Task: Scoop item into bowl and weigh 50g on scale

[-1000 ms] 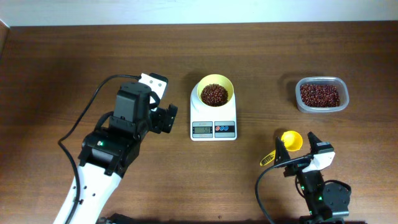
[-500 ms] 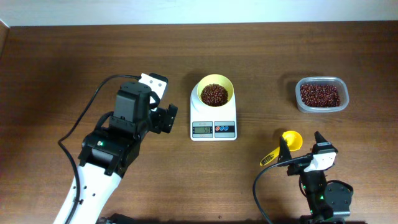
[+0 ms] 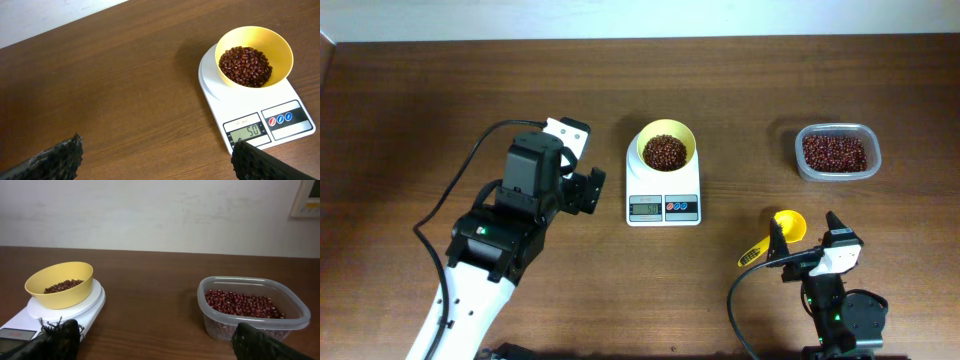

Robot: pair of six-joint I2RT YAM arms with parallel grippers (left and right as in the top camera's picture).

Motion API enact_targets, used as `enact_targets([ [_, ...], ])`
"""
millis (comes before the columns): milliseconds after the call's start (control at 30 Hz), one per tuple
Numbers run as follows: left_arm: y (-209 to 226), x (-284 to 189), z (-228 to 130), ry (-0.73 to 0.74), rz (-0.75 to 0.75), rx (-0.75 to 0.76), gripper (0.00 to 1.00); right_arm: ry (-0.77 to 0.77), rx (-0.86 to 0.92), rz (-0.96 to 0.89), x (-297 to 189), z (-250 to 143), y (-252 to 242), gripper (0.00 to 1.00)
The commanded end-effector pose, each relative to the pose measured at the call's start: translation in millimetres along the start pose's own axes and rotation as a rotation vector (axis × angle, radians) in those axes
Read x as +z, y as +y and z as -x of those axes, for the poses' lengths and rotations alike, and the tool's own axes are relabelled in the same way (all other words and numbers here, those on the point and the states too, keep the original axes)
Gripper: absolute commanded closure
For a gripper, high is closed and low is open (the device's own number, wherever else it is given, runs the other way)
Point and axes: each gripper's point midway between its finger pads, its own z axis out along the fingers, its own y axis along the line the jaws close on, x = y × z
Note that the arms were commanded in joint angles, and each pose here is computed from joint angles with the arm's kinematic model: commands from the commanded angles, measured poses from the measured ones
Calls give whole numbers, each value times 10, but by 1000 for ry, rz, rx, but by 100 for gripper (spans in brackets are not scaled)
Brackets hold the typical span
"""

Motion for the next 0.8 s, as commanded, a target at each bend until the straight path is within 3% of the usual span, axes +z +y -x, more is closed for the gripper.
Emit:
enact_targets([
  [0,32,-32,53,-17,11,0,1,2,43,-23,-3,-23,-43,1],
  [633,32,-32,53,-17,11,0,1,7,36,-22,0,-32,-42,1],
  [700,-100,-36,-39,18,-64,1,1,7,36,-22,0,-32,-42,1],
  [767,-237,-59,-216,95,-138,-96,1,7,36,-22,0,-32,-42,1],
])
